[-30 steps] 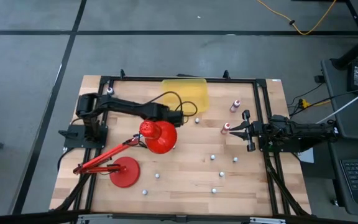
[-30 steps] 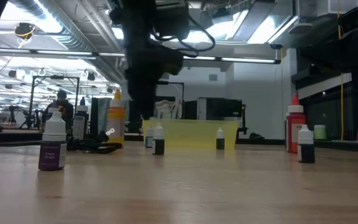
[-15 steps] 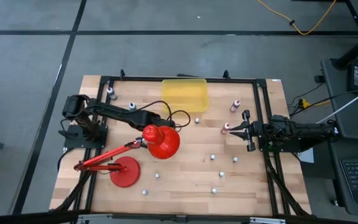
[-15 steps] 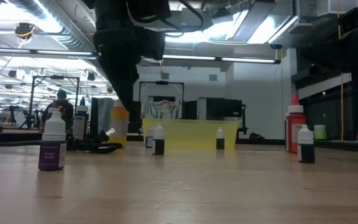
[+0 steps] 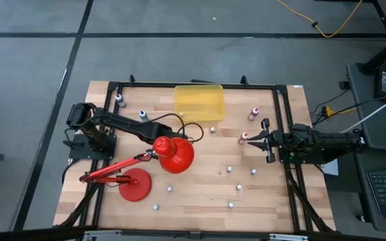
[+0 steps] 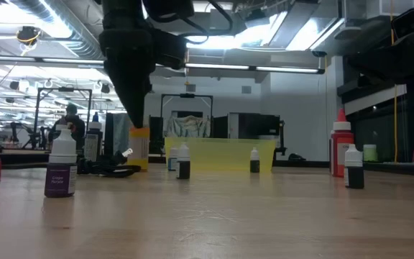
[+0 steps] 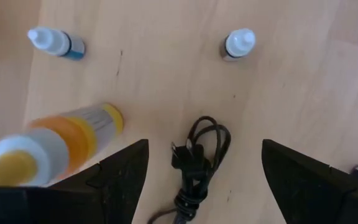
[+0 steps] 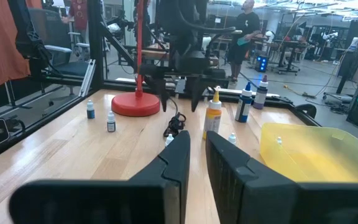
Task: Pick & Place food coloring
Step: Put the purple food coloring bottle into the yellow bin
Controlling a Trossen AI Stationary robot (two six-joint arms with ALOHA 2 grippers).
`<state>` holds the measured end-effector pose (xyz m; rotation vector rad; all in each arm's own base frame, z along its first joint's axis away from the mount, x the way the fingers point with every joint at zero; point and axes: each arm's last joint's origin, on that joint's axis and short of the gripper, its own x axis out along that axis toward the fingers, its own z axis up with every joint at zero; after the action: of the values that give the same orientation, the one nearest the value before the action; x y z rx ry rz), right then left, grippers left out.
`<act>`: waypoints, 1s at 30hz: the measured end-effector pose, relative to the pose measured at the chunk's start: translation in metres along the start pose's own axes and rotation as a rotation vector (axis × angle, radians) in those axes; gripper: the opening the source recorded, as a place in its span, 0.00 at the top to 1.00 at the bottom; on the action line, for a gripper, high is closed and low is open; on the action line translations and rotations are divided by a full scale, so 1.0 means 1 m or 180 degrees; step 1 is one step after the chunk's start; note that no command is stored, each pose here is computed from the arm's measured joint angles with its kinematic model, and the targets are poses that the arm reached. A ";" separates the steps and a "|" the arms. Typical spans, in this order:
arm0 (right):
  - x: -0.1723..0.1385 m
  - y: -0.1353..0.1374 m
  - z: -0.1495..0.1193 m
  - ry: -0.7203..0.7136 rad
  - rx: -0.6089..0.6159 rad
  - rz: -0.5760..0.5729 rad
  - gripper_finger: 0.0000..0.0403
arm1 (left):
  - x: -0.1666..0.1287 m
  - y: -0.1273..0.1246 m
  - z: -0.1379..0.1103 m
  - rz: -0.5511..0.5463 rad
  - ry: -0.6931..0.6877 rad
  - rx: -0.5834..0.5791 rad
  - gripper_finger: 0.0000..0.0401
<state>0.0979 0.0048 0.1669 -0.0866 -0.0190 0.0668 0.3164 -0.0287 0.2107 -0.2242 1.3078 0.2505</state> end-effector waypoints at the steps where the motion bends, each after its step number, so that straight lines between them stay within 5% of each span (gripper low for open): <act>1: 0.000 0.000 0.000 0.0001 0.0000 0.0000 0.86 | 0.000 -0.001 0.000 0.0010 -0.0005 -0.0028 0.25; 11: 0.000 0.000 0.000 0.0001 0.0000 -0.0001 0.86 | -0.003 0.001 -0.003 0.0041 -0.0034 -0.0296 0.25; 20: 0.000 0.000 0.000 0.0000 0.0000 0.0000 0.86 | 0.004 0.034 -0.019 0.0175 0.0096 -0.0474 0.25; 30: 0.000 0.000 0.000 -0.0001 0.0000 0.0000 0.86 | -0.004 0.033 -0.034 -0.0554 0.0436 -0.0833 0.25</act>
<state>0.0978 0.0048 0.1669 -0.0866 -0.0194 0.0667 0.2735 -0.0079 0.2058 -0.5831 1.3804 0.2614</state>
